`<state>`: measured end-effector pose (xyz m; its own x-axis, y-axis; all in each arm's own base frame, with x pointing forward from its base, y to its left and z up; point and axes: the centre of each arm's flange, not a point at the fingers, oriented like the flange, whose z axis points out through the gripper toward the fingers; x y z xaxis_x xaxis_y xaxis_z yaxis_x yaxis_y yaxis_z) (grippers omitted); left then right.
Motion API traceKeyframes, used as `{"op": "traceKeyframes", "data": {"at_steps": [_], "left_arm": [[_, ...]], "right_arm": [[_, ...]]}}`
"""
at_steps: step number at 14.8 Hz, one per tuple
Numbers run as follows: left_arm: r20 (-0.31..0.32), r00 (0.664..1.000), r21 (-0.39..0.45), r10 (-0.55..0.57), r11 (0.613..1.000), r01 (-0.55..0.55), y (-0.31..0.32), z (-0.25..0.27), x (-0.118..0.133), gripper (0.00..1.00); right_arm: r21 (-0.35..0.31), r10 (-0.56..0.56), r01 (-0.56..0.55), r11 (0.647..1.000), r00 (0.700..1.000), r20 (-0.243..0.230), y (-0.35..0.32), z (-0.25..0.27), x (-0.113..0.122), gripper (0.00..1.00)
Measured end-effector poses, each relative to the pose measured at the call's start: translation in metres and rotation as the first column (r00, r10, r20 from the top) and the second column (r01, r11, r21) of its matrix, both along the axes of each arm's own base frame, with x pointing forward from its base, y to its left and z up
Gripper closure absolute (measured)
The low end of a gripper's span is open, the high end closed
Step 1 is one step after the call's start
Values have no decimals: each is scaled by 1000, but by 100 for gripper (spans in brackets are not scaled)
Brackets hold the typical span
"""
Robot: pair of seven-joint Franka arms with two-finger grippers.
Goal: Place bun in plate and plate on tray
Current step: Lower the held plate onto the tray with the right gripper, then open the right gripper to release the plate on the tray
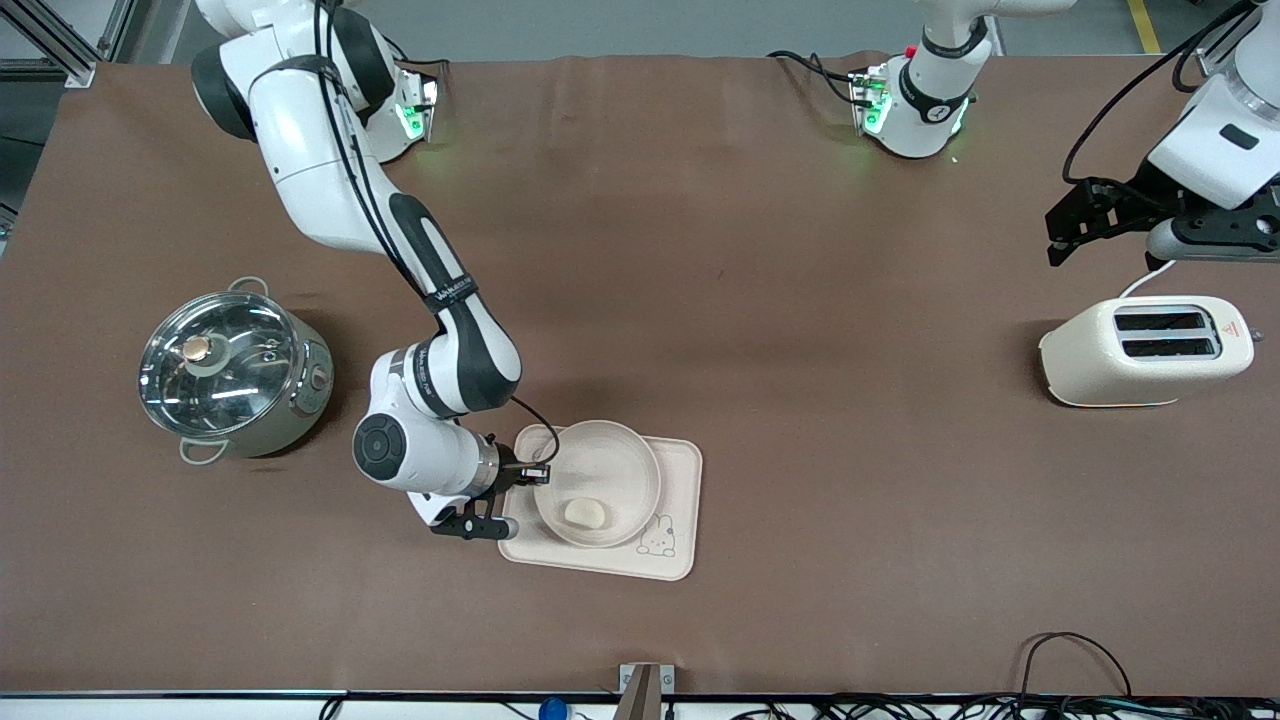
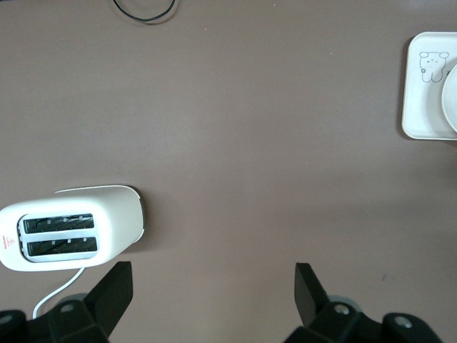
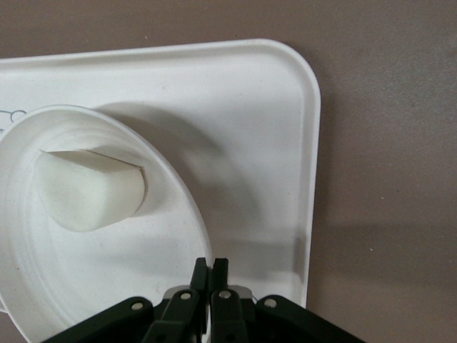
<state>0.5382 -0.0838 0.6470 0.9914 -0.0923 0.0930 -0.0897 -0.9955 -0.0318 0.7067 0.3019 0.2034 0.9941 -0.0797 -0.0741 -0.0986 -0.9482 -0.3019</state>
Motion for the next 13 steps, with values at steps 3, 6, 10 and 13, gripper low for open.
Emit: {"op": "traceKeyframes", "data": {"at_steps": [3, 6, 10, 13], "left_arm": [[-5, 1000, 0, 0, 1000, 0, 0, -2, 1, 0], [-6, 1000, 1, 0, 1000, 0, 0, -3, 2, 0], [-6, 1000, 1, 0, 1000, 0, 0, -3, 2, 0], [-5, 1000, 0, 0, 1000, 0, 0, -3, 2, 0]], "right_arm": [[-2, -9, 10, 1000, 1000, 13, -3, -3, 3, 97], [-3, -15, 15, 1000, 1000, 17, -5, -2, 4, 95], [0, -19, 19, 1000, 1000, 23, -5, 0, 6, 72], [9, -25, 25, 1000, 999, 34, -4, 15, 9, 43]]}}
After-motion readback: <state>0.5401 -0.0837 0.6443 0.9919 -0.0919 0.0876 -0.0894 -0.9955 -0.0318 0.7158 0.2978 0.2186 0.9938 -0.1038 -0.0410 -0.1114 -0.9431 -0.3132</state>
